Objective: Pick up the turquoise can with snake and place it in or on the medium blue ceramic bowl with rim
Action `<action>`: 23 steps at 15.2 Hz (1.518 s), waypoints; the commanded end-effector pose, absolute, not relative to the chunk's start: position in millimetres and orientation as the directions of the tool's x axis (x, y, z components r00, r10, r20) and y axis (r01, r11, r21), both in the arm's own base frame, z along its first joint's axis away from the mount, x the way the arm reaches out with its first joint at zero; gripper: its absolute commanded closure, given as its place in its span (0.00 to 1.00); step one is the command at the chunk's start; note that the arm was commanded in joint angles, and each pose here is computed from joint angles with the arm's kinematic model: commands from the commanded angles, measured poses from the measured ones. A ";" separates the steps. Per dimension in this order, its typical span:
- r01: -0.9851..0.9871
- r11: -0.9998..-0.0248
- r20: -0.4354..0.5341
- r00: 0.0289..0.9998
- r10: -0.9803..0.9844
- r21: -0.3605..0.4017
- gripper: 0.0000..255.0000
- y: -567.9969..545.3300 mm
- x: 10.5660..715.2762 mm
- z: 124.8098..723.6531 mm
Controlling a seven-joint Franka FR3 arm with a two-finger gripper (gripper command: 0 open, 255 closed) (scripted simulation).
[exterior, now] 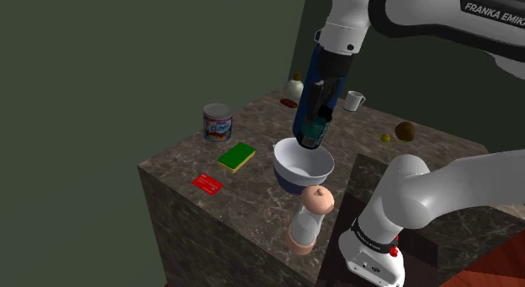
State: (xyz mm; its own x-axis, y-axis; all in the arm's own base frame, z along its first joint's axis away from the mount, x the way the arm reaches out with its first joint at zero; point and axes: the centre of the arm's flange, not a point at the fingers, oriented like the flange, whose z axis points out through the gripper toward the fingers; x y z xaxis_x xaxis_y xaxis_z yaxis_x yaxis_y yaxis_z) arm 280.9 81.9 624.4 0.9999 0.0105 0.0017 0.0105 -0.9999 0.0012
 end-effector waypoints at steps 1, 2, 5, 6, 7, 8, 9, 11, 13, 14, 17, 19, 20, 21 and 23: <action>0.010 -1.000 0.003 1.000 0.010 0.001 1.00 81.8 281.1 613.8; 0.010 -1.000 0.003 1.000 0.010 0.001 1.00 81.8 281.1 608.5; 0.010 -1.000 0.003 1.000 0.010 0.001 1.00 81.8 281.1 592.7; 0.010 -1.000 0.003 1.000 0.010 0.001 1.00 81.8 281.1 587.4; 0.010 -1.000 0.003 1.000 0.010 0.001 1.00 81.8 281.1 582.1; 0.010 -1.000 0.003 1.000 0.010 0.001 1.00 81.8 281.1 576.8; 0.010 -1.000 0.003 1.000 0.010 0.001 1.00 81.8 281.1 570.1; 0.010 -1.000 0.003 1.000 0.010 0.001 1.00 81.8 281.1 570.1; 0.010 -1.000 0.003 1.000 0.010 0.001 1.00 81.8 281.1 570.1; 0.010 -1.000 0.003 1.000 0.010 0.001 1.00 81.8 281.1 570.1; 0.010 -1.000 0.003 1.000 0.010 0.001 1.00 81.8 281.1 570.1; 0.010 -1.000 0.003 1.000 0.010 0.001 0.00 81.8 281.0 570.1; 0.010 -1.000 0.003 1.000 0.010 0.001 0.00 81.8 281.1 570.1; 0.010 -1.000 0.003 1.000 0.010 0.001 0.00 81.8 281.1 570.1; 0.010 -1.000 0.003 1.000 0.010 0.001 0.00 81.8 281.1 570.1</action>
State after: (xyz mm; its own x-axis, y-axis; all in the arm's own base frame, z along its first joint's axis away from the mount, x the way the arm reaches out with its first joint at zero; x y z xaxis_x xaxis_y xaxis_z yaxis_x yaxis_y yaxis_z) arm 281.1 81.8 570.1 0.9999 0.0105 0.0026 0.0105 -0.9999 0.0011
